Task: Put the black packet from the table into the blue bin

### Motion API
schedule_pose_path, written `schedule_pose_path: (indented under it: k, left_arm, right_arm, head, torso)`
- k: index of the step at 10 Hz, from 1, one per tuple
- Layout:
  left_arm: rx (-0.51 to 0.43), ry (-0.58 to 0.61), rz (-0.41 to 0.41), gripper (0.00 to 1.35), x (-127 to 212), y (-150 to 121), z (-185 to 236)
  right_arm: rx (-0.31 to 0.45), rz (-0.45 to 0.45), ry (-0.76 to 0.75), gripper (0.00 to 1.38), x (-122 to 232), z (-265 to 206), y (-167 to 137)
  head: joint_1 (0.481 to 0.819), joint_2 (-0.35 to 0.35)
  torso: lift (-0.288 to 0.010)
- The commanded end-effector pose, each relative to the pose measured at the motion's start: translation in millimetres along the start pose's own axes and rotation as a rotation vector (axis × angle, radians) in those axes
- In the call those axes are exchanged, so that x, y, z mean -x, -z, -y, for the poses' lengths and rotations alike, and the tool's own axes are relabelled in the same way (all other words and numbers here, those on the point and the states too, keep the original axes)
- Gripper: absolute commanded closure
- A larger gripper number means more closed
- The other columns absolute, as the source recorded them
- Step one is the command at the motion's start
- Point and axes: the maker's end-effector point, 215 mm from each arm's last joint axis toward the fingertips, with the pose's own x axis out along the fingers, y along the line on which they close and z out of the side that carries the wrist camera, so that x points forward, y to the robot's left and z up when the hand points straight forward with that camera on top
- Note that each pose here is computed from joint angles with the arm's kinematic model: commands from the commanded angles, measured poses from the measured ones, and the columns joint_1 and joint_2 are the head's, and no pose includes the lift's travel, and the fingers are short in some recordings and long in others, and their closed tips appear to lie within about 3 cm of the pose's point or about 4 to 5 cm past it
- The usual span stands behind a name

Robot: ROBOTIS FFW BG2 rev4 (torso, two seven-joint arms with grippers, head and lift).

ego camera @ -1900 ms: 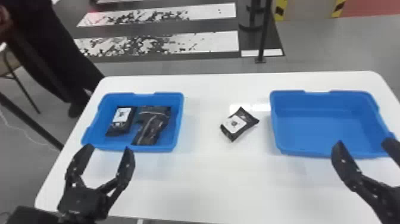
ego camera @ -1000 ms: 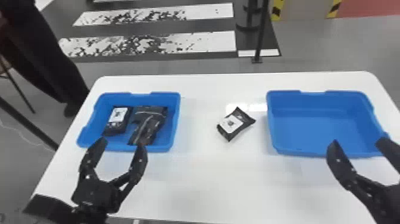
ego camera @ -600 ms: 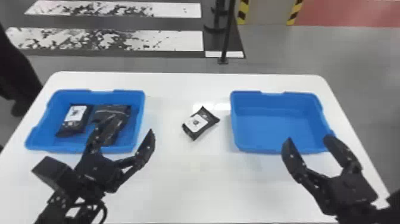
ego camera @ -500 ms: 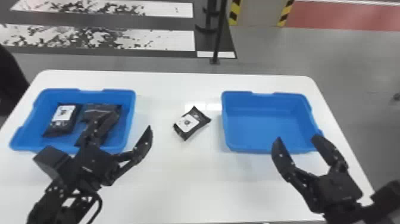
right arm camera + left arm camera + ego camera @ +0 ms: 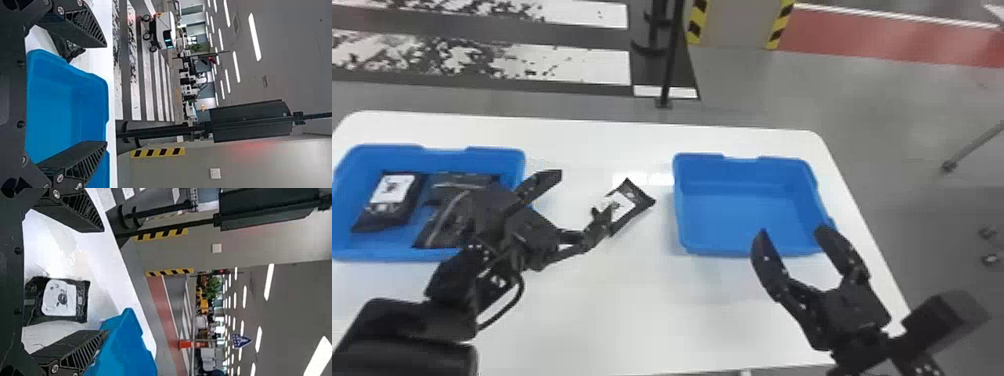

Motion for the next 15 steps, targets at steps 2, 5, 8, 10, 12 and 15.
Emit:
schedule_pose_path:
  k: [2,5,8,10,12,15]
  left_arm:
    - [-0.007,0.144,-0.088,0.1,-49,22,50]
    - [0.014,0.177,-0.188,0.1,-77,49,57]
    - [-0.06,0.131,-0.242,0.1,-94,65,35]
    - [-0.076,0.111,-0.29,0.1,-95,80,27]
    - [-0.047,0.107,-0.34,0.51,-93,93,27]
    - [-0.059,0.11,-0.336,0.83,-93,90,22]
  right_arm:
    - [-0.003,0.0,-0.001,0.14,-1,0,1]
    - [-0.009,0.003,-0.004,0.14,-4,-1,2]
    - [-0.017,0.003,-0.004,0.14,-7,-1,4]
    - [-0.021,0.004,-0.004,0.13,-7,-1,4]
    - [-0.032,0.002,-0.003,0.14,-6,0,6]
    - [-0.038,0.001,-0.003,0.14,-6,-1,7]
  head:
    - [0.695,-0.234]
    - [0.695,-0.298]
    - [0.695,-0.29]
    - [0.695,-0.276]
    - [0.695,-0.268]
    - [0.695,-0.262]
  torso:
    - [-0.11]
    - [-0.11]
    - [-0.11]
    - [-0.11]
    - [-0.11]
    - [-0.11]
